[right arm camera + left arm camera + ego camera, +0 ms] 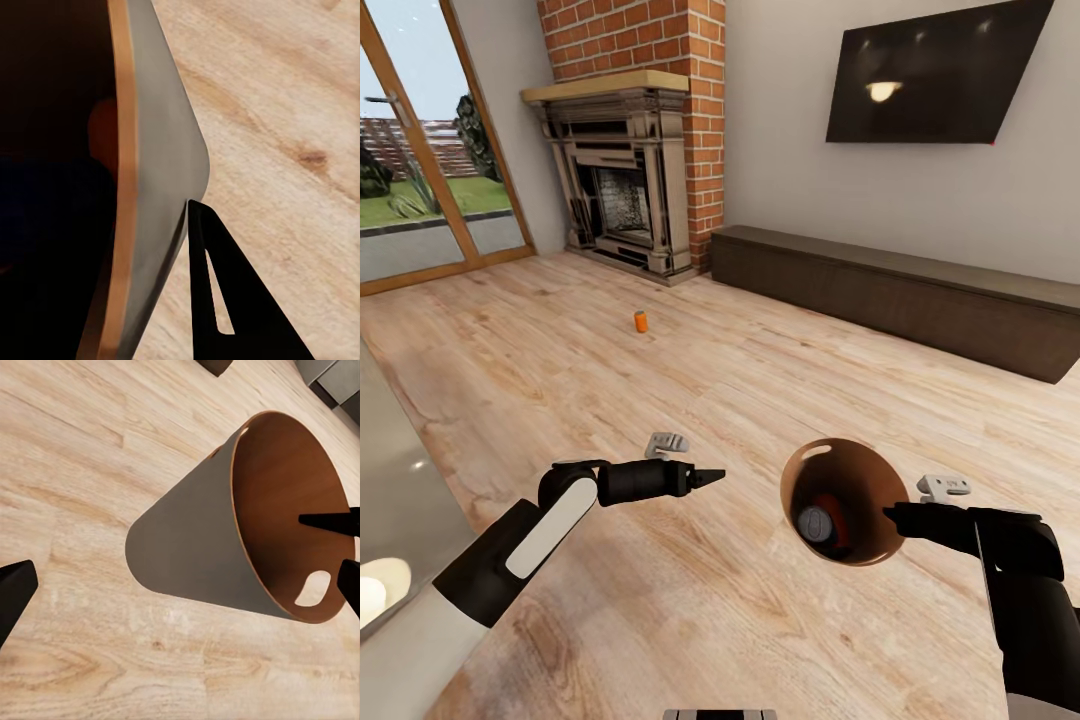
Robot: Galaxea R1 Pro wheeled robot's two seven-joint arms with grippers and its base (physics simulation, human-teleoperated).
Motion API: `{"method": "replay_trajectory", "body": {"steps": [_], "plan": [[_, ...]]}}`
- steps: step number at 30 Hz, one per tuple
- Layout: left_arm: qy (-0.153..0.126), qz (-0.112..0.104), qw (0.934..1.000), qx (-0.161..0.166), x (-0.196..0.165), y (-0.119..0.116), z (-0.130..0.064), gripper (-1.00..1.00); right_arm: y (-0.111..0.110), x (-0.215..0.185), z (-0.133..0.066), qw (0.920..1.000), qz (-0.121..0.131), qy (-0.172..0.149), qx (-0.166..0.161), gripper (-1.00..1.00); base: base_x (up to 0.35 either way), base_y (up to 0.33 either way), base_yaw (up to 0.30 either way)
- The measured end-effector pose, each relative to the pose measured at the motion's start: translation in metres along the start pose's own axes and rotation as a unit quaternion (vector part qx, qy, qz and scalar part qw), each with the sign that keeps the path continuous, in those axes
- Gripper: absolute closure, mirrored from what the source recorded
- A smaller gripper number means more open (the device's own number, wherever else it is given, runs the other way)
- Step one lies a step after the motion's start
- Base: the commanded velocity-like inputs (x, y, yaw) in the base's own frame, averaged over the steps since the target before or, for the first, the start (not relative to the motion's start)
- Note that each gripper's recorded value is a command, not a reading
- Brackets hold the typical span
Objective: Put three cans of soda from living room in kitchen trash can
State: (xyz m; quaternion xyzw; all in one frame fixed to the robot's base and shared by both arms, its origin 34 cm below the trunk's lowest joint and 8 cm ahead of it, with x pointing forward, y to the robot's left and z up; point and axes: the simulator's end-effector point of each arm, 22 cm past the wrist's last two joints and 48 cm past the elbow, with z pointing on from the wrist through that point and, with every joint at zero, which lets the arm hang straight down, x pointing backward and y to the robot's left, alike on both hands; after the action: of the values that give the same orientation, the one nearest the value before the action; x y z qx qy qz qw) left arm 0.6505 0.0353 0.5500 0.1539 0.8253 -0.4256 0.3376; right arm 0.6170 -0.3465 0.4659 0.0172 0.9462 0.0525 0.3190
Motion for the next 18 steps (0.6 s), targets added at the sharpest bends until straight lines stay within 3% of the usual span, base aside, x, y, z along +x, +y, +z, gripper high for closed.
{"method": "replay_trajectory", "body": {"steps": [18], "plan": [[-0.001, 0.000, 1.0000, 0.001, -0.0005, -0.0009, 0.0002, -1.00, 0.0019, -0.0002, -0.0001, 1.0000, 0.001, 0.000, -0.003, 1.00, 0.000, 0.000, -0.016]]}}
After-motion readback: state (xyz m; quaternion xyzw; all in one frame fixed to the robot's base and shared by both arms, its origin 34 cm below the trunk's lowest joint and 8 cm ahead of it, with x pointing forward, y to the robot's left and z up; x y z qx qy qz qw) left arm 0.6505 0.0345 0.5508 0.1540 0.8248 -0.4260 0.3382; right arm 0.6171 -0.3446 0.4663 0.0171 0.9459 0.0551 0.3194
